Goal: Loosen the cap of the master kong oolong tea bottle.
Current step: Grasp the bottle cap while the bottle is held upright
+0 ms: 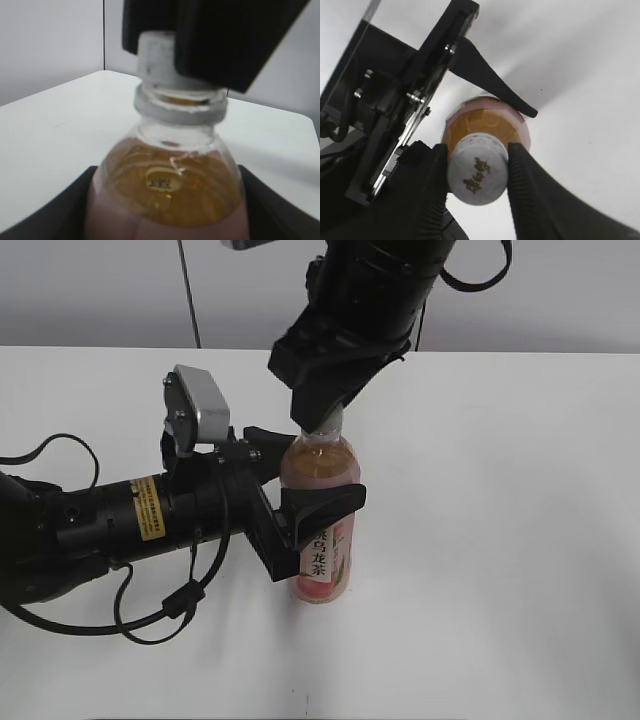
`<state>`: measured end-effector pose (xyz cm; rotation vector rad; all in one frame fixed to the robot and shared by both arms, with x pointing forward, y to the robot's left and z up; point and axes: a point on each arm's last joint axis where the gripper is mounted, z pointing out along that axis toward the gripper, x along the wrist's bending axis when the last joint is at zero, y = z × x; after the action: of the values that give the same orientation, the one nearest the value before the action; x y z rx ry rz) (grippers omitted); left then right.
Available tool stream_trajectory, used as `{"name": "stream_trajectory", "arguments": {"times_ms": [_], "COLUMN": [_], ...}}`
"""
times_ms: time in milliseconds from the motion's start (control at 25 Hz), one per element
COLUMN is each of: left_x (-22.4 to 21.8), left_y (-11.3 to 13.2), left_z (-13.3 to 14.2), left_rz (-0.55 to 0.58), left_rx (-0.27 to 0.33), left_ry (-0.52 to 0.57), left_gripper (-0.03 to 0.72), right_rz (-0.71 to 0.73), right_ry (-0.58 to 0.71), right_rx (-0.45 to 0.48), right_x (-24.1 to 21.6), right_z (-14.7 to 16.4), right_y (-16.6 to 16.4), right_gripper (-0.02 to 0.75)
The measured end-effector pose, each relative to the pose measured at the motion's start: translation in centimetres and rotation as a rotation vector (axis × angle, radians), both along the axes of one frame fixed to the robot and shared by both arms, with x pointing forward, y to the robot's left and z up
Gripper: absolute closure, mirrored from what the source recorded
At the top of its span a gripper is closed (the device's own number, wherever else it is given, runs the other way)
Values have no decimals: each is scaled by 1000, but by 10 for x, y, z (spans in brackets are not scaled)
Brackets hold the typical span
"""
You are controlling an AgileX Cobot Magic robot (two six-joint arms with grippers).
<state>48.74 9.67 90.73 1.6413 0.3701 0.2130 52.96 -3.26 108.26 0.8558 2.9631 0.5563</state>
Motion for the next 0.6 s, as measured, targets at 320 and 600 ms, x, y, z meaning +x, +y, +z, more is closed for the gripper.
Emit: {"name": "stream_trajectory", "arguments": {"times_ms": [320, 600], "left_x": [0, 0], "left_y": [0, 0], "left_z": [0, 0], "left_rz": [0, 0], "left_rx": [0, 0], "left_ry": [0, 0], "left_gripper": [224, 224], "right_rz": [273, 530], "right_ry": [-97, -188], "right_rx": [-30, -58], "right_x": [0, 0], "right_z": [0, 0], "right_y": [0, 0], "right_gripper": [461, 461]}}
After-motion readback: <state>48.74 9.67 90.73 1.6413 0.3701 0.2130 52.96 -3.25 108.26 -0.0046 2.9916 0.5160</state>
